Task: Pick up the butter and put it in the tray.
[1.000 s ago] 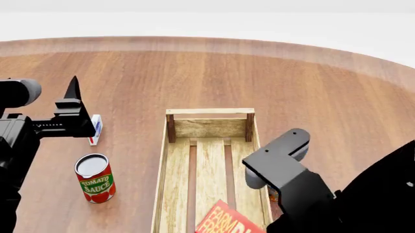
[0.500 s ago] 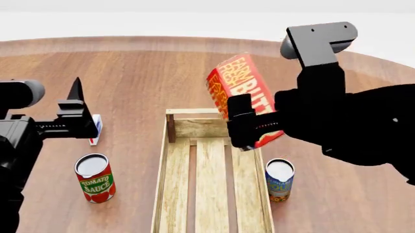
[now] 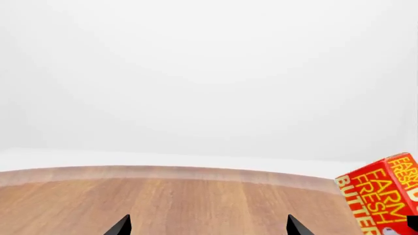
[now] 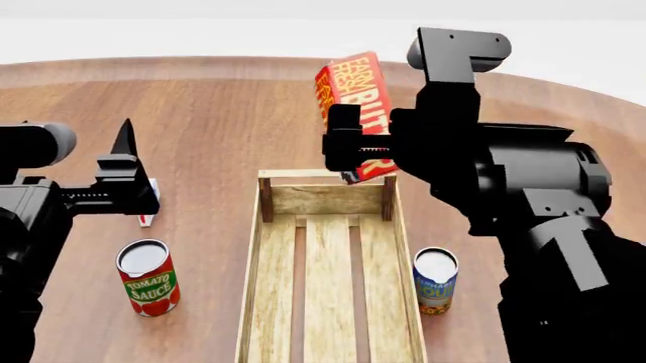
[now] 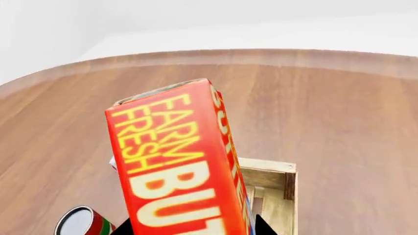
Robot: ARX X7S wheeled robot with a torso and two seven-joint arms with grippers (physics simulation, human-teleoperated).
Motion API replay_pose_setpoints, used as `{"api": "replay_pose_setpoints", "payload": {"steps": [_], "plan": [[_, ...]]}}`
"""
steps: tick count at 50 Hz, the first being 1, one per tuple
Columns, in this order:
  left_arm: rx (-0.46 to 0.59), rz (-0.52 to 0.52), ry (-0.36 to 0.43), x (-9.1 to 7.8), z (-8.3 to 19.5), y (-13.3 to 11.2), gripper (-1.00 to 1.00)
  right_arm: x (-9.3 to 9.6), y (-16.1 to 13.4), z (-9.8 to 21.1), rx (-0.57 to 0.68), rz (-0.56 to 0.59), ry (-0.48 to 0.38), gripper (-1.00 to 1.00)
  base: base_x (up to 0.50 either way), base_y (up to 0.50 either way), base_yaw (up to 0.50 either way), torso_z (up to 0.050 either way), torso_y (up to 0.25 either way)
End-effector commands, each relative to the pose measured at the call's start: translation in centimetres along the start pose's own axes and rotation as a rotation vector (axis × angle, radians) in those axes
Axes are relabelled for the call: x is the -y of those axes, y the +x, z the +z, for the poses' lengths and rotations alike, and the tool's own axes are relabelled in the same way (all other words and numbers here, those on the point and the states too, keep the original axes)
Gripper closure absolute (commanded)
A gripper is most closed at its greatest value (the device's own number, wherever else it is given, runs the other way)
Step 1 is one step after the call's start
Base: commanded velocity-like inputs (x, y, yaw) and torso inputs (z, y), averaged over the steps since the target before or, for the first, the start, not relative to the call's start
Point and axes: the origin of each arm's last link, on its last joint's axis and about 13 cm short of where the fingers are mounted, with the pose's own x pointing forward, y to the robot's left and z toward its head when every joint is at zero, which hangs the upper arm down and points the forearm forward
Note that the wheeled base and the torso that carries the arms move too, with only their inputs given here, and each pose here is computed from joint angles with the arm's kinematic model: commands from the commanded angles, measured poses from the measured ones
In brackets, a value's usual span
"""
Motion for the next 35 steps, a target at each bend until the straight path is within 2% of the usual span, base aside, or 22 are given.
{"api": "replay_pose_setpoints", "payload": {"steps": [1,18,35], "plan": [[0.002,-0.005,0.000,0.1,0.1,0.0,-1.00,-1.8,1.8,-1.8,-0.022,0.074,0.039,1.00,0.00,0.00,0.00,0.000,0.000],[-0.010,0.005,-0.005,-0.2,-0.4,0.0,-1.00,-1.7,2.7,-5.5,-0.124,0.059,0.096,1.00,0.00,0.00,0.00,0.001,0.001],[-0.011,0.009,-0.007,-0.4,-0.5,0.0,-1.00,-1.9,2.5,-7.2,-0.255,0.061,0.153,1.00,0.00,0.00,0.00,0.001,0.001]]}}
